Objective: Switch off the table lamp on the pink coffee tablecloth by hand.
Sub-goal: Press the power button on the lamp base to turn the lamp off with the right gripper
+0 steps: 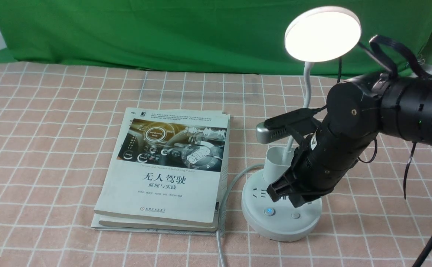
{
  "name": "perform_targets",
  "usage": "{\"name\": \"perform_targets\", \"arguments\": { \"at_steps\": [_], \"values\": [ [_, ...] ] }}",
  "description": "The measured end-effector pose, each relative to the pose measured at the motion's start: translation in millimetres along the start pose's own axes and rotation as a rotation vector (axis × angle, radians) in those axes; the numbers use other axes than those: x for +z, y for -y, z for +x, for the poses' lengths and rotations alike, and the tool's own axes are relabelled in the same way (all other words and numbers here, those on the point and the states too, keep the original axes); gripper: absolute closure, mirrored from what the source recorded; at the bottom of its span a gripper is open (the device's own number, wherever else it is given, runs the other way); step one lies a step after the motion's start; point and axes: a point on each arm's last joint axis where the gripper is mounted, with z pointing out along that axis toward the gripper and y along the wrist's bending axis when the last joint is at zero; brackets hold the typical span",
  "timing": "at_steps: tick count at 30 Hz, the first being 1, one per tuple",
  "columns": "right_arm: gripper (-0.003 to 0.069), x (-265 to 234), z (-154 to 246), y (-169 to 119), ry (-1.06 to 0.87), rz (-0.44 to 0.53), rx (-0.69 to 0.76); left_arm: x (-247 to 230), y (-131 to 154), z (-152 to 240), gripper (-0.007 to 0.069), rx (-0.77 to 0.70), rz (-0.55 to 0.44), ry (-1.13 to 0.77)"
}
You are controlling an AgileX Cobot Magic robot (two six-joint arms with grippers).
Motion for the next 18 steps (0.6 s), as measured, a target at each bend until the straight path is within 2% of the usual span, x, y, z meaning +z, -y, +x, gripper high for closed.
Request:
{"name": "perform_targets", "arguments": {
  "at_steps": [9,18],
  "values": [
    [0.0619,22.8,0.0,1.7,-0.068,0.002,-0.003,0.0,0.0,0.0,0.0619,0.000,0.000,0.000],
    [0.0619,22.0,-1.3,1.4,-0.070,0.001,-0.010,0.0,0.0,0.0,0.0619,0.000,0.000,0.000]
  ]
}}
